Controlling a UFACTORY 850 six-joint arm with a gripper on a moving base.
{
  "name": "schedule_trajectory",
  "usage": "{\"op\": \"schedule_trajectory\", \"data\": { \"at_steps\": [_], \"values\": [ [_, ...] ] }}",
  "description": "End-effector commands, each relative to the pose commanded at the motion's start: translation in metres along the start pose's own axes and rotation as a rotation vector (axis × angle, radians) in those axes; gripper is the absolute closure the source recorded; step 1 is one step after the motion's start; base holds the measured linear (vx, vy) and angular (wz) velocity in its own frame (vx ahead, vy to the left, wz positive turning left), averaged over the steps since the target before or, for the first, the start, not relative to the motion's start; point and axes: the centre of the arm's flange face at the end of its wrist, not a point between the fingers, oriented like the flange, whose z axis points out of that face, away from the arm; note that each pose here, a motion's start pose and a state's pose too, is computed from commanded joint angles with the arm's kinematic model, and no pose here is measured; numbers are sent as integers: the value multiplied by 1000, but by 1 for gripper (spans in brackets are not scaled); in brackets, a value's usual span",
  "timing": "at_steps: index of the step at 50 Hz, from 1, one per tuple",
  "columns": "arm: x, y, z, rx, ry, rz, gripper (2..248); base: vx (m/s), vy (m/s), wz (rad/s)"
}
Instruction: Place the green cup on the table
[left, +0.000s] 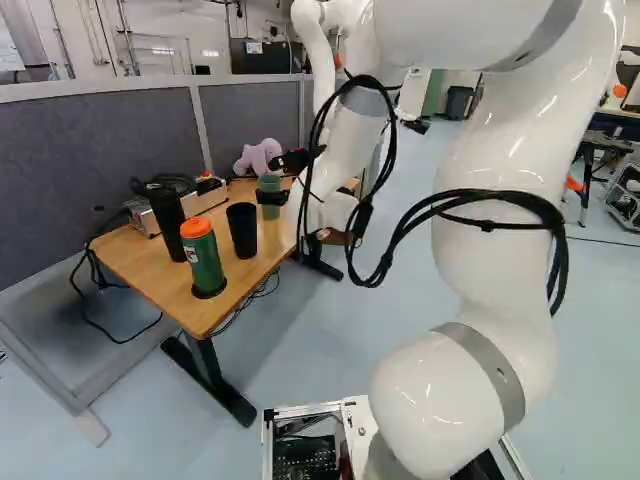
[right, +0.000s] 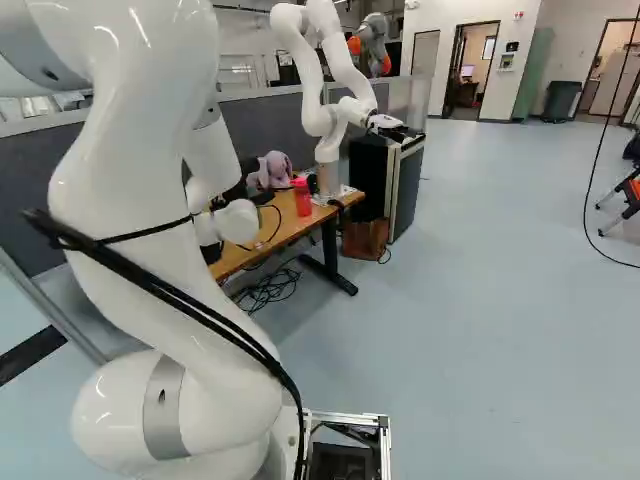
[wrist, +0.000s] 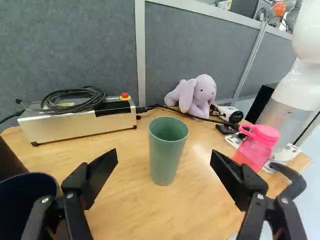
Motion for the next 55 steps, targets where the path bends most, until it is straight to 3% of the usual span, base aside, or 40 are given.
{"op": "schedule_trajectory", "data": {
  "at_steps": [55],
  "values": [
    [-24,6,-118,-85,-31,26,3,0,0,0]
  ]
}}
